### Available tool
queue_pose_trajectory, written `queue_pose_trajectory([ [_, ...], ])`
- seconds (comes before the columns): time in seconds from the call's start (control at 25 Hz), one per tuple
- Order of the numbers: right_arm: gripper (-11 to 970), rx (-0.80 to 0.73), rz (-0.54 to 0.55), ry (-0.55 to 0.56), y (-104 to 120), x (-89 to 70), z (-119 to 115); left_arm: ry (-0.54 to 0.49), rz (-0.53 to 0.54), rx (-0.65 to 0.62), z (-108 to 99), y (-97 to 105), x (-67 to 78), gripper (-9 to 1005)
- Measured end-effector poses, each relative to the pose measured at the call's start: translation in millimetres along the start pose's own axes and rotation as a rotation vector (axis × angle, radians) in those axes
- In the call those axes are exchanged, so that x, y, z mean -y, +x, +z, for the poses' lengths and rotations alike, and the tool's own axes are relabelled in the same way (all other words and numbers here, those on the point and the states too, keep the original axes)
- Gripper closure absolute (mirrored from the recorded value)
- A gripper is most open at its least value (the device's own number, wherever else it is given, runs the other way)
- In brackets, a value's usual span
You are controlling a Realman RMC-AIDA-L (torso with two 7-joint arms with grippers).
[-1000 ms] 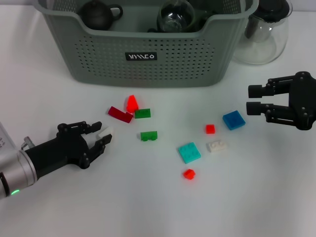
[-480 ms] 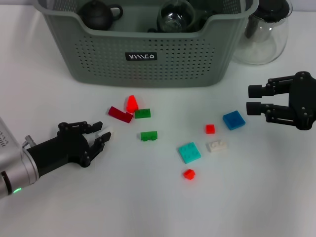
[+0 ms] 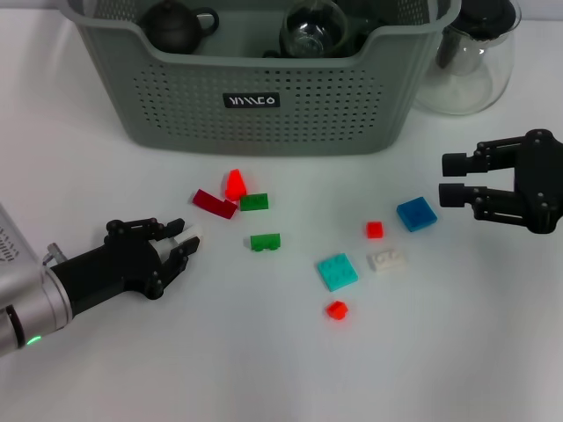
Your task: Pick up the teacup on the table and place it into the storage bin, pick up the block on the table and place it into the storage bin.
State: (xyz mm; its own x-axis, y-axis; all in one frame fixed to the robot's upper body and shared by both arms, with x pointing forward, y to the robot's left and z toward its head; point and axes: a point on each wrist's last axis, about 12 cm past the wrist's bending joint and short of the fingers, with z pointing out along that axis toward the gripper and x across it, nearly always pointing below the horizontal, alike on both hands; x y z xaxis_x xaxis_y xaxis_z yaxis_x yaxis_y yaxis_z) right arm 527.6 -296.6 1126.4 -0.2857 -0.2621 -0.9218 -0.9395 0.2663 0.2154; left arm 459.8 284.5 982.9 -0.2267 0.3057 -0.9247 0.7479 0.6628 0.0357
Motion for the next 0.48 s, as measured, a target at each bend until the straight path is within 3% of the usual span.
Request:
queue_pose_trajectory([
  [0.48,547,0.0,0.005,0.0,0.8,-0.1,-0.9,0.005,-0.062,-0.005,1.8,-1.5,-1.4,803],
])
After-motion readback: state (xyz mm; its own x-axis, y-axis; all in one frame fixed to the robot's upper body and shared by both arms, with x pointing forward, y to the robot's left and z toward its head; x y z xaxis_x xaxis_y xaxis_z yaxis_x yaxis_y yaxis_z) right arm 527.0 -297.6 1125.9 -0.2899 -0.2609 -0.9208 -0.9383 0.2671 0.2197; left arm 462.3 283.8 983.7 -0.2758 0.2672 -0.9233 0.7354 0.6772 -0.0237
